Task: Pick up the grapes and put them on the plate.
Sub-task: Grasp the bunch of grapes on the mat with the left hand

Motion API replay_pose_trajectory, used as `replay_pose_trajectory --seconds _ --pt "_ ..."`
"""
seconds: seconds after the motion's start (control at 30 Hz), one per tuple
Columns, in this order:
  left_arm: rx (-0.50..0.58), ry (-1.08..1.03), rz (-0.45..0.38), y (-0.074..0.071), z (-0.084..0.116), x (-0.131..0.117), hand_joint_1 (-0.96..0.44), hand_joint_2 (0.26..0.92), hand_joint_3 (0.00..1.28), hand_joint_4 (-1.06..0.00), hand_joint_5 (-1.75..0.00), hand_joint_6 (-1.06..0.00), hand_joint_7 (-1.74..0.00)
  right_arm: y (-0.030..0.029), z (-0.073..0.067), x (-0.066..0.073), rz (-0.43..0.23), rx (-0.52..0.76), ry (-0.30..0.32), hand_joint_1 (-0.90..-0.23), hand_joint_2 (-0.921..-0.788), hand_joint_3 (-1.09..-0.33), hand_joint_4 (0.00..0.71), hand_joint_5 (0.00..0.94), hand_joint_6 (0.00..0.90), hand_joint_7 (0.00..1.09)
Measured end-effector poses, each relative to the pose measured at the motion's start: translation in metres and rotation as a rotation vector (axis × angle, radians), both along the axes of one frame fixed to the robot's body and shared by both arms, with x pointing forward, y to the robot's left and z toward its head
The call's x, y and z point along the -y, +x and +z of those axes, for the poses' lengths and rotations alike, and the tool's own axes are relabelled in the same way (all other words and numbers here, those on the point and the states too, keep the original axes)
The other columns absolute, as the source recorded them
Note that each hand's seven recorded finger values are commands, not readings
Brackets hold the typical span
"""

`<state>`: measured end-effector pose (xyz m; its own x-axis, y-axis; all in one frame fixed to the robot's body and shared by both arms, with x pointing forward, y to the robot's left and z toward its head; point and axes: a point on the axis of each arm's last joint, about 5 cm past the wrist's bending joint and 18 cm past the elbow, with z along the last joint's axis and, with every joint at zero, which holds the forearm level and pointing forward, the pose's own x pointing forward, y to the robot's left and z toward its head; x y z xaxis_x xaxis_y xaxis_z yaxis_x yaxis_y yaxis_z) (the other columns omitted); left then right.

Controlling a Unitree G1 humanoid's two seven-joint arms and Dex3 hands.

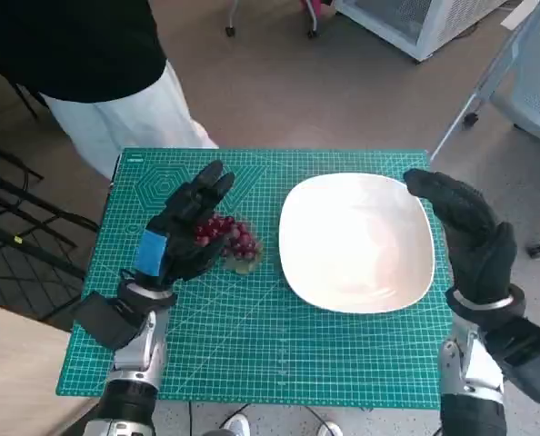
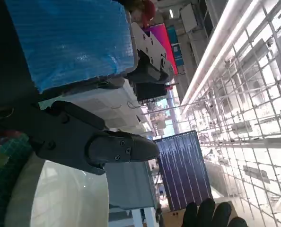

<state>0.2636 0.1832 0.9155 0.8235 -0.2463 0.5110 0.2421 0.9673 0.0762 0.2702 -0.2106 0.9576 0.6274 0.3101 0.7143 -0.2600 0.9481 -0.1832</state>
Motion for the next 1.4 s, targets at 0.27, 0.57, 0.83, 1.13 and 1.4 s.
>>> replay_pose_trajectory --seconds 0.27,0.57,0.83,1.13,1.4 --pt "-0.005 0.001 -0.001 -0.0011 -0.0012 0.0001 -0.47 0.921 0.23 -0.48 -0.01 -0.47 0.00 -0.0006 -0.0005 -0.0002 -0.004 -0.001 0.004 -0.595 -0.921 -0.683 0.187 0.002 0.000 0.36" --pt "-0.007 0.003 -0.003 -0.0027 -0.0023 -0.0003 -0.47 0.921 0.23 -0.47 0.00 -0.47 0.00 -0.0007 -0.0001 -0.0006 -0.006 0.000 0.009 -0.598 -0.921 -0.682 0.185 0.001 -0.001 0.36" --pt "-0.009 0.004 -0.003 -0.0032 -0.0029 0.0000 -0.47 0.921 0.23 -0.46 0.00 -0.47 0.00 -0.0016 -0.0005 -0.0006 -0.005 -0.004 0.009 -0.582 -0.921 -0.685 0.185 0.000 -0.001 0.35" --pt "-0.003 0.006 -0.004 -0.0038 -0.0022 0.0002 -0.48 0.921 0.23 -0.46 0.00 -0.47 0.00 -0.0024 -0.0007 -0.0005 -0.003 -0.009 0.009 -0.578 -0.921 -0.687 0.184 0.000 -0.001 0.35" --pt "-0.004 0.007 -0.004 -0.0040 -0.0024 0.0002 -0.48 0.921 0.23 -0.46 0.00 -0.47 0.00 -0.0024 -0.0003 -0.0006 -0.003 -0.008 0.009 -0.589 -0.921 -0.685 0.184 0.000 -0.001 0.35"
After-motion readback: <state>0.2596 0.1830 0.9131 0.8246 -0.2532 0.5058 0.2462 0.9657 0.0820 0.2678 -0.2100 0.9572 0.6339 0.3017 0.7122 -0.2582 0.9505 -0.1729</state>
